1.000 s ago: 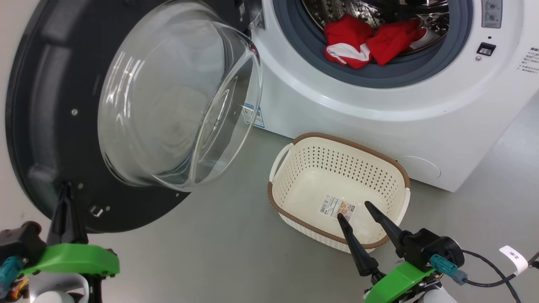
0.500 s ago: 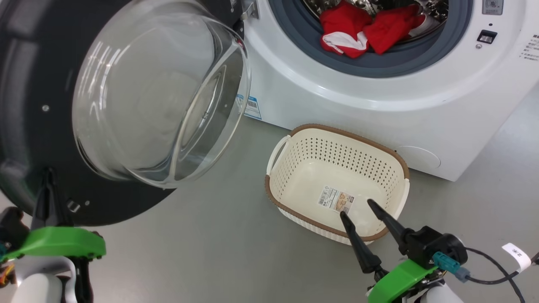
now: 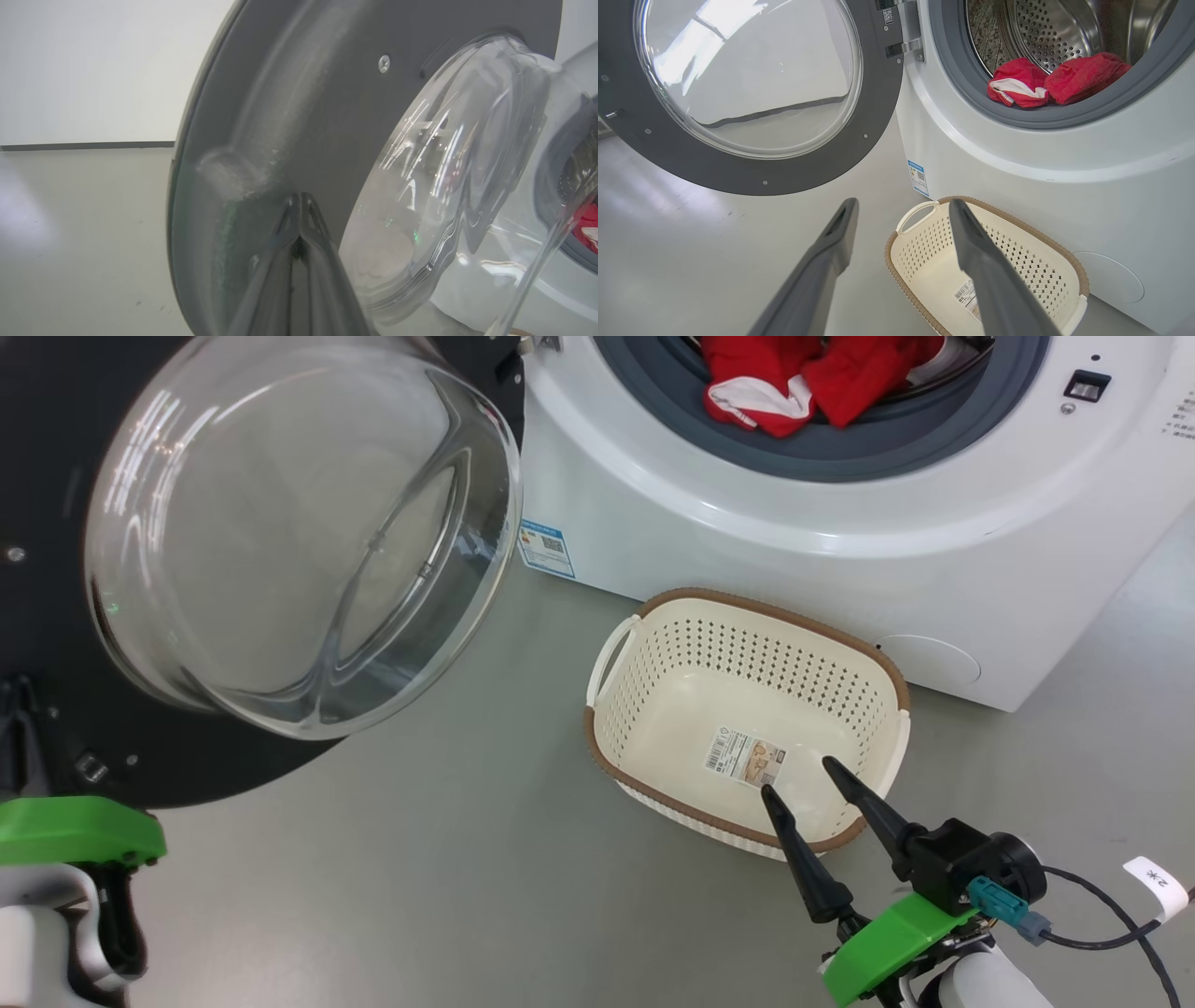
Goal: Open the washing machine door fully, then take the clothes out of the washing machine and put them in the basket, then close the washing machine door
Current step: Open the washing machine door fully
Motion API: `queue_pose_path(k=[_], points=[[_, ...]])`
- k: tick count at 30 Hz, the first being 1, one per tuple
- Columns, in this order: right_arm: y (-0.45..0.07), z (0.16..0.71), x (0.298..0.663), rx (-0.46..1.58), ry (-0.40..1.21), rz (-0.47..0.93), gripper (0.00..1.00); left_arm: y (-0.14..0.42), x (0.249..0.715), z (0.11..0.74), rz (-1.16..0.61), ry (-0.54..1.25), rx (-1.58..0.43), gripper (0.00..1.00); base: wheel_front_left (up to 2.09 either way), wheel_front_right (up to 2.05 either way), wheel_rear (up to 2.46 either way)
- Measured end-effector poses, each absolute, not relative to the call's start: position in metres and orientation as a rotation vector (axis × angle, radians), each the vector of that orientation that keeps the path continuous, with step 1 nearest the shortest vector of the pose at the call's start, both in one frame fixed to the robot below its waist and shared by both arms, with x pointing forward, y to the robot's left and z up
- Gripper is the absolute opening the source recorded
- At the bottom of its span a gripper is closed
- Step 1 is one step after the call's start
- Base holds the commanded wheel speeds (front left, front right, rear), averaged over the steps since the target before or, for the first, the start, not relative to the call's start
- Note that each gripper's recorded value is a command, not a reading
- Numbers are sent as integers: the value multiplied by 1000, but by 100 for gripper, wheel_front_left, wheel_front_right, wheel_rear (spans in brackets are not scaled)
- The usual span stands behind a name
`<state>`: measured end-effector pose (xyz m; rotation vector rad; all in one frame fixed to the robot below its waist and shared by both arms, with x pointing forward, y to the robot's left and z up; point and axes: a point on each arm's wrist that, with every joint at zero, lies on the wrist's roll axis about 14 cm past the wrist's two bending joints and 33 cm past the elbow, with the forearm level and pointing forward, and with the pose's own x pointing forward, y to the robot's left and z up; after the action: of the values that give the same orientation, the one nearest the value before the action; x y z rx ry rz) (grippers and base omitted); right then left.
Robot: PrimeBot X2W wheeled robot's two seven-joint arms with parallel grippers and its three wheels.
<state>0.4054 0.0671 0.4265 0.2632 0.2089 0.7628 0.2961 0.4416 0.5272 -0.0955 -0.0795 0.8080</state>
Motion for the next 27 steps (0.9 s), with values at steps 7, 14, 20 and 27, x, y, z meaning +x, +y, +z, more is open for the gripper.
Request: queue_pose_path(k=[7, 14, 20, 27], points=[[63, 422, 411, 254, 212, 757, 100, 451, 297, 527, 834, -84, -97, 0, 0, 0, 0], [60, 423, 415, 249, 205, 751, 100, 451, 299, 523, 832, -76, -86, 0, 0, 0, 0], [59, 423, 415, 247, 203, 746, 100, 451, 300, 524, 817, -79, -74, 27, 0, 0, 0], [58, 434, 419, 256, 174, 732, 100, 439, 311, 538, 781, -140, -74, 100, 0, 0, 0]])
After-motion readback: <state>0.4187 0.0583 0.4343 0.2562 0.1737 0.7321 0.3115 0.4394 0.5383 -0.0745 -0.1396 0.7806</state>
